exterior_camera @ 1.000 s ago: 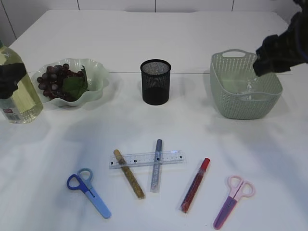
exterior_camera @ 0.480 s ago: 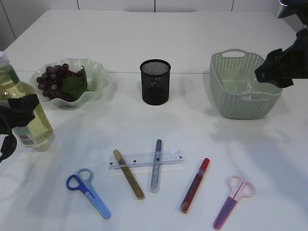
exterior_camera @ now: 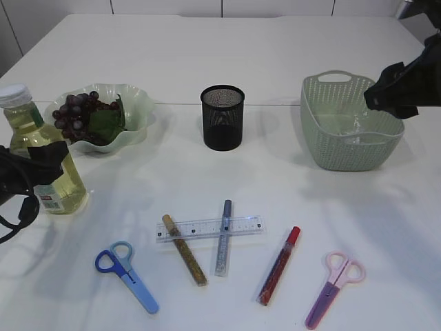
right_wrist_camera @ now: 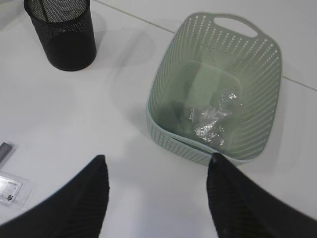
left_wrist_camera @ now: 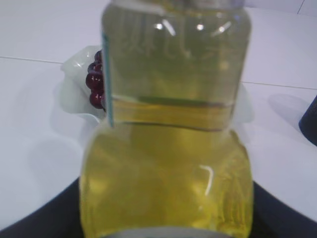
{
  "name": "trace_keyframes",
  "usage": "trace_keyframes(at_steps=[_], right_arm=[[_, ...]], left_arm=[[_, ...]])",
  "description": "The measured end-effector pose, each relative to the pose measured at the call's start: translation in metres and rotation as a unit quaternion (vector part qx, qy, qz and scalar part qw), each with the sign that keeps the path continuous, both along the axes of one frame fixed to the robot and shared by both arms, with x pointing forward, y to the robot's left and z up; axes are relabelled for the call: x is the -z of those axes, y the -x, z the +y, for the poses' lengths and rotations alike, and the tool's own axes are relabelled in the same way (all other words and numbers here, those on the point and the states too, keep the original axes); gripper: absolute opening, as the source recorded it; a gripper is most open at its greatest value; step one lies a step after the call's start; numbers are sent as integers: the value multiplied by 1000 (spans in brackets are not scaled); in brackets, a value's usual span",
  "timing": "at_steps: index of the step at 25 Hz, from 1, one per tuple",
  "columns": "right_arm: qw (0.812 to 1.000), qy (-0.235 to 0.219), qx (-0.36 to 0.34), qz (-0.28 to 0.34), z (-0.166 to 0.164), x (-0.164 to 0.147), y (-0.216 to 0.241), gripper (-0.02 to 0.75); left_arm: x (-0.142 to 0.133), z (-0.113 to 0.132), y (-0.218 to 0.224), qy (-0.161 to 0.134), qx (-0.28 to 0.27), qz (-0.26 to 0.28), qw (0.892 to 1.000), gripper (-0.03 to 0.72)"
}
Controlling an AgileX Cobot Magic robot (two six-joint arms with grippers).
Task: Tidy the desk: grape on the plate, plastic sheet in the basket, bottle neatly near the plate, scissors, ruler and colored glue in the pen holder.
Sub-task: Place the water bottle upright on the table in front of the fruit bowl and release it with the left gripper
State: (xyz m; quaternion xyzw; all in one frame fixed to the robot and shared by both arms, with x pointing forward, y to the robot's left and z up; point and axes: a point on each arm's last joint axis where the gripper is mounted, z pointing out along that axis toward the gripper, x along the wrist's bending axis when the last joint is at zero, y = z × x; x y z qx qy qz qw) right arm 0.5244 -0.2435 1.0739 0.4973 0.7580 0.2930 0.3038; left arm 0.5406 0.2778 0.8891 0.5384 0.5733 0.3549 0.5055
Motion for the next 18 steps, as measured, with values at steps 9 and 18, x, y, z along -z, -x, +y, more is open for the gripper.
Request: trace_keyframes(at_steps=[9, 18], right_arm=[[1000, 7, -3, -13, 0, -2, -1, 490], [1000, 4, -4, -29, 0, -4, -3, 489]], left_arm=[[3, -2, -2, -1, 11, -10, 1000, 447], [4, -11, -1, -18, 66, -13, 998, 463]])
